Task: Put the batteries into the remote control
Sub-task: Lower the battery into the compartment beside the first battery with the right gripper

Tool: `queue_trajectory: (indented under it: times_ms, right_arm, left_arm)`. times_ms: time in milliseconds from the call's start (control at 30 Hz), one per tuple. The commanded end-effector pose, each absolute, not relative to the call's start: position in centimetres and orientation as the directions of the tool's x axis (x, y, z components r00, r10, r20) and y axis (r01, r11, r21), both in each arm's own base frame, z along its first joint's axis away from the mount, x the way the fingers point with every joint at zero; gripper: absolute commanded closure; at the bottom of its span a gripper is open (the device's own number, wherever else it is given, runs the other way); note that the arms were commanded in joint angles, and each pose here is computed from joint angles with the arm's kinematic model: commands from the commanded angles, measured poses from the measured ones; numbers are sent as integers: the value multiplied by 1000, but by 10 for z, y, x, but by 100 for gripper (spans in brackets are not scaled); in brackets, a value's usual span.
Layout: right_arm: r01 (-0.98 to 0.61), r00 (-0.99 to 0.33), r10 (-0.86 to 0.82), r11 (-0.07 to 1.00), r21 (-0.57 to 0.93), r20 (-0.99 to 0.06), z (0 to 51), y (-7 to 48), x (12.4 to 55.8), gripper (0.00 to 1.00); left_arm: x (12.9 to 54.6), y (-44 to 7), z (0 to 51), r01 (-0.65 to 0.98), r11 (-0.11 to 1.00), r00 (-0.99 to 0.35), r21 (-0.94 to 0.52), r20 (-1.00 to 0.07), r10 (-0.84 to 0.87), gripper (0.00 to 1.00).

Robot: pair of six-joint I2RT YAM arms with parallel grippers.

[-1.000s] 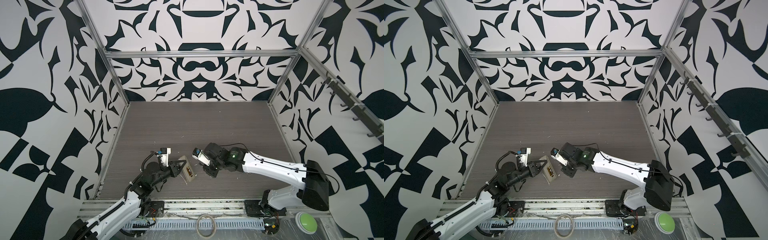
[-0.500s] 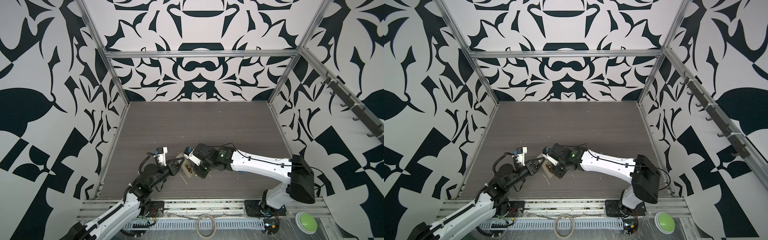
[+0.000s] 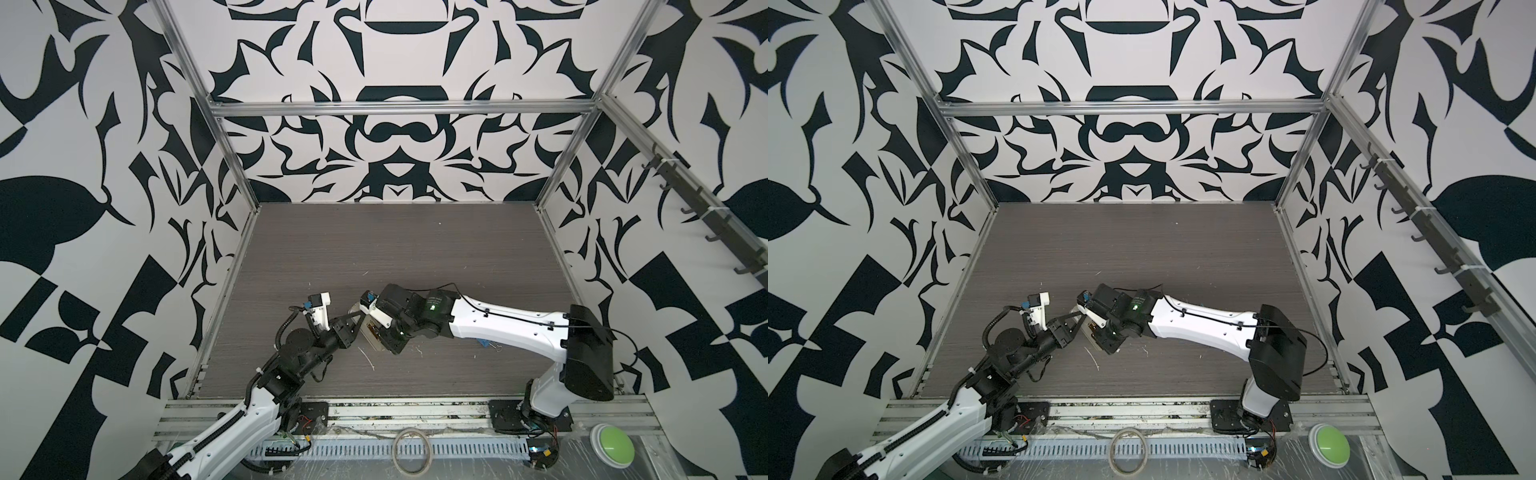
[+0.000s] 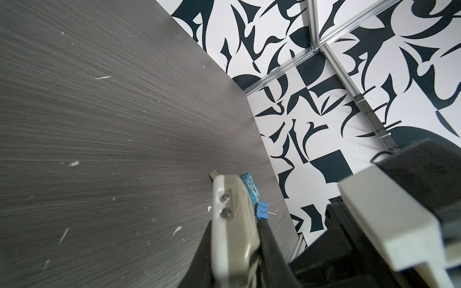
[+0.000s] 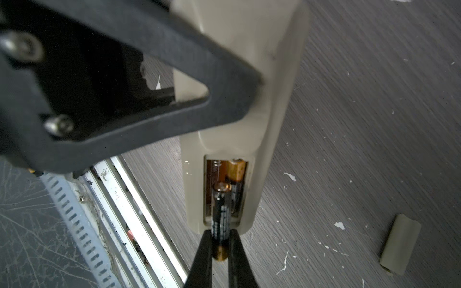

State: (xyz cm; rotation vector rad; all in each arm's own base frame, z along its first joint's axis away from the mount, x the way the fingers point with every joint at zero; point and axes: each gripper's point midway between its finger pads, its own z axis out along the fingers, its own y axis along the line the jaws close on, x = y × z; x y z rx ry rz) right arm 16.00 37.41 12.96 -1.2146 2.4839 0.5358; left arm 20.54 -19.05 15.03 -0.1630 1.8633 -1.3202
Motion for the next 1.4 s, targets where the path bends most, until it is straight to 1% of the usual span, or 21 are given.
queue_trajectory:
  times_ms: [0,433,733,767,933,1000,1233,1367]
  right_arm:
    - [-799,-583,-665,573,182,-467,145,380,163,100]
    - [-795,-587,-674,583,165,-448,139,389,168,100]
    - [-792,-595,-674,583,180,-437,139,393,166,100]
    - [-793,-594,-675,581,182,-438,139,393,166,99]
    - [-796,-592,-670,574,194,-448,143,394,164,88]
    - [-797,-590,-670,572,194,-451,143,394,163,85]
    - [-802,-583,-672,566,193,-457,146,395,160,78]
    - [-802,-582,-669,566,192,-463,149,394,160,77]
  left_arm:
    - [205,-188,145,331,436,-644,-837,-538,-544,100]
    - [204,-189,144,333,427,-652,-841,-532,-540,100]
    - [201,-189,144,321,396,-663,-860,-503,-555,100]
    - [201,-189,145,319,393,-664,-862,-500,-556,100]
    - [200,-189,148,315,377,-666,-871,-485,-566,100]
    - [200,-189,148,312,374,-667,-873,-482,-568,100]
    - [200,-189,149,304,361,-672,-882,-467,-575,100]
    - [202,-188,148,295,364,-668,-883,-463,-583,100]
